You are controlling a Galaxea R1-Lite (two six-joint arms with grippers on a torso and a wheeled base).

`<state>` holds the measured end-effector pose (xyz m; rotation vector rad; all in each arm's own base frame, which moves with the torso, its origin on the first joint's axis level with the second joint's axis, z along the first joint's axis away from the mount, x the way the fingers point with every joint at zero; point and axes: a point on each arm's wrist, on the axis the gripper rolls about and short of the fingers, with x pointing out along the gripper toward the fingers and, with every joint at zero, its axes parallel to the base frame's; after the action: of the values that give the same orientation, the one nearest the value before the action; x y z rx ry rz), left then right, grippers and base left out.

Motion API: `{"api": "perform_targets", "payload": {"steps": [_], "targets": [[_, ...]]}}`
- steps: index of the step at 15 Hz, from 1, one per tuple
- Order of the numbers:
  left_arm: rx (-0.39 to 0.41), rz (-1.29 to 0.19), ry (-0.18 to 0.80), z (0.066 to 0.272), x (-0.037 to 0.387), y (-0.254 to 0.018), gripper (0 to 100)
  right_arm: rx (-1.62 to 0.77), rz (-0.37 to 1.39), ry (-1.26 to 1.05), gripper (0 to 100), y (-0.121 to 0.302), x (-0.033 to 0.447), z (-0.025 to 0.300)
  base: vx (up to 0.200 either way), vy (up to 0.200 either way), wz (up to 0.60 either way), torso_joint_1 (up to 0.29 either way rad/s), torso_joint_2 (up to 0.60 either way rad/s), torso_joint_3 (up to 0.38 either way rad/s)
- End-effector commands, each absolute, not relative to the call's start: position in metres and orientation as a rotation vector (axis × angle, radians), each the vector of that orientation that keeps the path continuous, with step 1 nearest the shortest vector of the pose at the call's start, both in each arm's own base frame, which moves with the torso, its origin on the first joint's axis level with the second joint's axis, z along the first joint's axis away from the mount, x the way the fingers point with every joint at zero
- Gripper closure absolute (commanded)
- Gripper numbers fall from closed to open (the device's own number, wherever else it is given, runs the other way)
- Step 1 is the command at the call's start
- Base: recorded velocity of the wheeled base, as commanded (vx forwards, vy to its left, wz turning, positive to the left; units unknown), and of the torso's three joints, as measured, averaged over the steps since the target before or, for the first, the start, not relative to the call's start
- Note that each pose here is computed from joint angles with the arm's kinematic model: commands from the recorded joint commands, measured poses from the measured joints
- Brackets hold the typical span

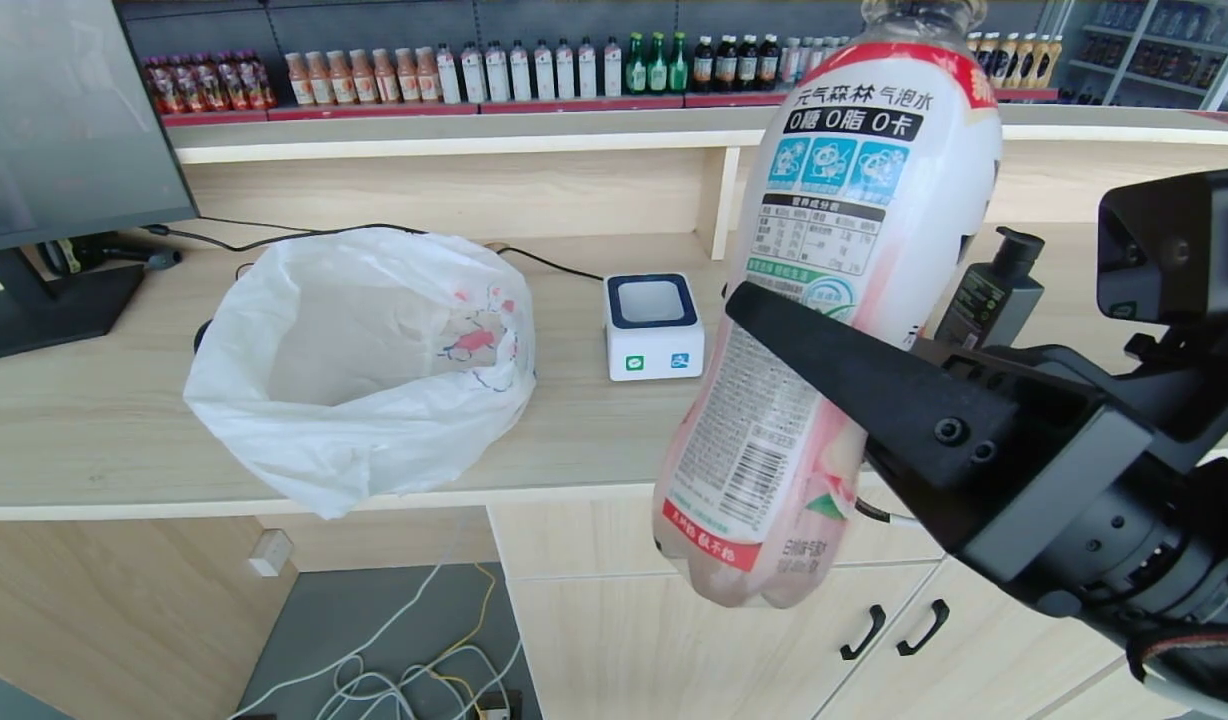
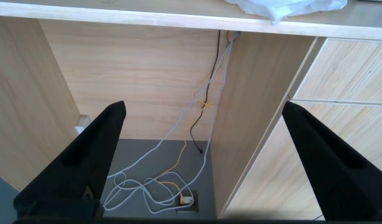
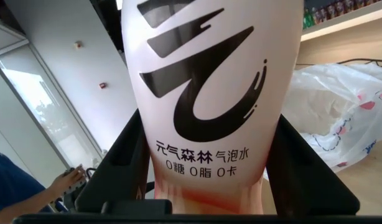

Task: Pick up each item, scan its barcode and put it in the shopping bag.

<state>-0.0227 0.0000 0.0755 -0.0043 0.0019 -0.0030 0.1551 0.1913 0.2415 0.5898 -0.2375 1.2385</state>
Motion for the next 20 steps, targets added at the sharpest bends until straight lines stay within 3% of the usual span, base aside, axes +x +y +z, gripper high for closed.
{"api": "perform_targets", "payload": {"steps": [1, 15, 20], "targets": [[-0.005, -0.003, 0.002, 0.076, -0.023, 0.0, 0, 0.589, 1.239, -0.24, 100, 0.191, 0.155, 0.242, 0.0, 0.0, 0.0, 0.0, 0.0, 0.0], [-0.005, -0.002, 0.002, 0.076, -0.023, 0.0, 0, 0.518, 1.211, -0.226, 100, 0.19, 0.156, 0.229, 0.0, 0.0, 0.0, 0.0, 0.0, 0.0], [-0.005, -0.003, 0.002, 0.076, -0.023, 0.0, 0, 0.368, 1.016, -0.267, 100, 0.189, 0.162, 0.216, 0.0, 0.0, 0.0, 0.0, 0.0, 0.0]]}}
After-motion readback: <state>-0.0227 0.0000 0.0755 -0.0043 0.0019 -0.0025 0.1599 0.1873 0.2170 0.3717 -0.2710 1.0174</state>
